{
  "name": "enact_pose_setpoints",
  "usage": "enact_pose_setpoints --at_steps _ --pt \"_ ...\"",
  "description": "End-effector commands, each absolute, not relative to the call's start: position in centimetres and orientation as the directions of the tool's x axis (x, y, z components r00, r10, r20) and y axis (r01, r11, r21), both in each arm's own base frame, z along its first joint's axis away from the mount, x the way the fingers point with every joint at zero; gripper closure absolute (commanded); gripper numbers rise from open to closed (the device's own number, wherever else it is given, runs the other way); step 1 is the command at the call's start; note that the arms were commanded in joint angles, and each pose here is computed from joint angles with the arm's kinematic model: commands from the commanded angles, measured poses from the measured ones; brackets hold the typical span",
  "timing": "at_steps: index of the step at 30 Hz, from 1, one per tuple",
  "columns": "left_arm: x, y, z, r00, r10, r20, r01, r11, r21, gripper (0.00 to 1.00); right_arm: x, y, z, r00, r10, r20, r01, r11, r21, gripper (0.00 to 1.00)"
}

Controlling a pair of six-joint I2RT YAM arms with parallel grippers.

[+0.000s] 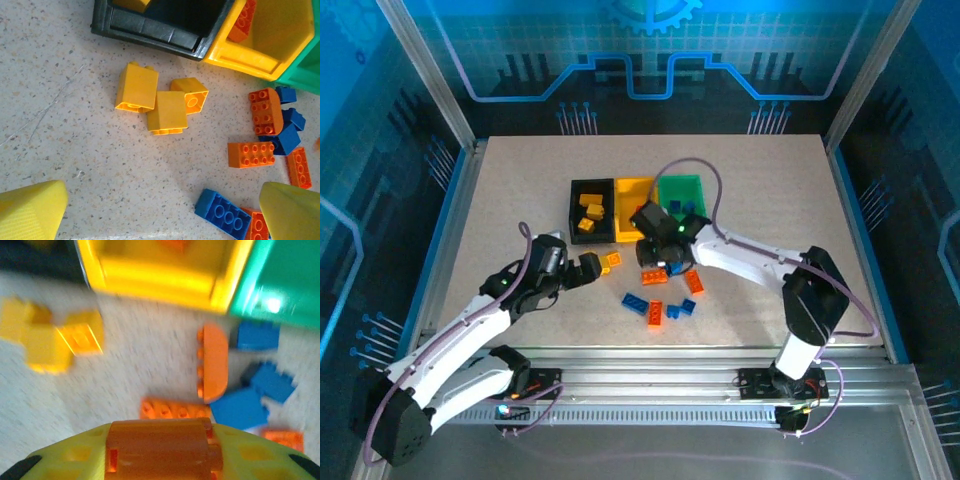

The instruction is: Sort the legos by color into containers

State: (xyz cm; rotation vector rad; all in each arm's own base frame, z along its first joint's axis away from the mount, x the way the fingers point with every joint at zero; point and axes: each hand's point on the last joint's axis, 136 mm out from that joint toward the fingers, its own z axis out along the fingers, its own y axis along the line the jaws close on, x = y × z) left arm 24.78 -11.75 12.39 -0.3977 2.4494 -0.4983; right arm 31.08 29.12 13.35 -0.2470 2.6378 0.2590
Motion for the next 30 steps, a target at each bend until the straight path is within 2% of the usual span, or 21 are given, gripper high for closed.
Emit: enact_pose_setpoints --at_steps 1,7,11,17,23,30 --pt "24.5 -11.6 11.6 -0.778 -0.418 -0.469 -0.198 0.872 -0.448 0.01 34.1 30.0 13.6 -0.861 -0.146 -0.487 -0.236 0.963 0.130 0.59" --pt "23.7 -11.9 10.6 -0.802 -0.418 -0.426 -0.212 0.867 -0.451 0.01 40.9 30.6 12.2 -0.865 -0.093 -0.493 -0.164 0.981 0.103 0.58" --pt "23.4 -12.0 10.3 -0.809 -0.422 -0.409 -0.215 0.861 -0.461 0.01 43.6 31.1 11.0 -0.883 -0.046 -0.468 -0.122 0.984 0.133 0.55" --pt "23.2 -12.1 10.1 -0.816 -0.415 -0.402 -0.212 0.862 -0.461 0.01 44.9 31.6 11.7 -0.880 -0.018 -0.475 -0.105 0.982 0.158 0.36" --pt "23.2 -12.2 10.1 -0.813 -0.421 -0.401 -0.213 0.858 -0.468 0.01 43.1 30.7 14.2 -0.867 0.002 -0.498 -0.109 0.975 0.194 0.33" --pt "23.3 -12.4 10.0 -0.813 -0.425 -0.397 -0.213 0.853 -0.476 0.01 36.1 26.6 13.8 -0.891 0.033 -0.453 -0.077 0.972 0.221 0.32"
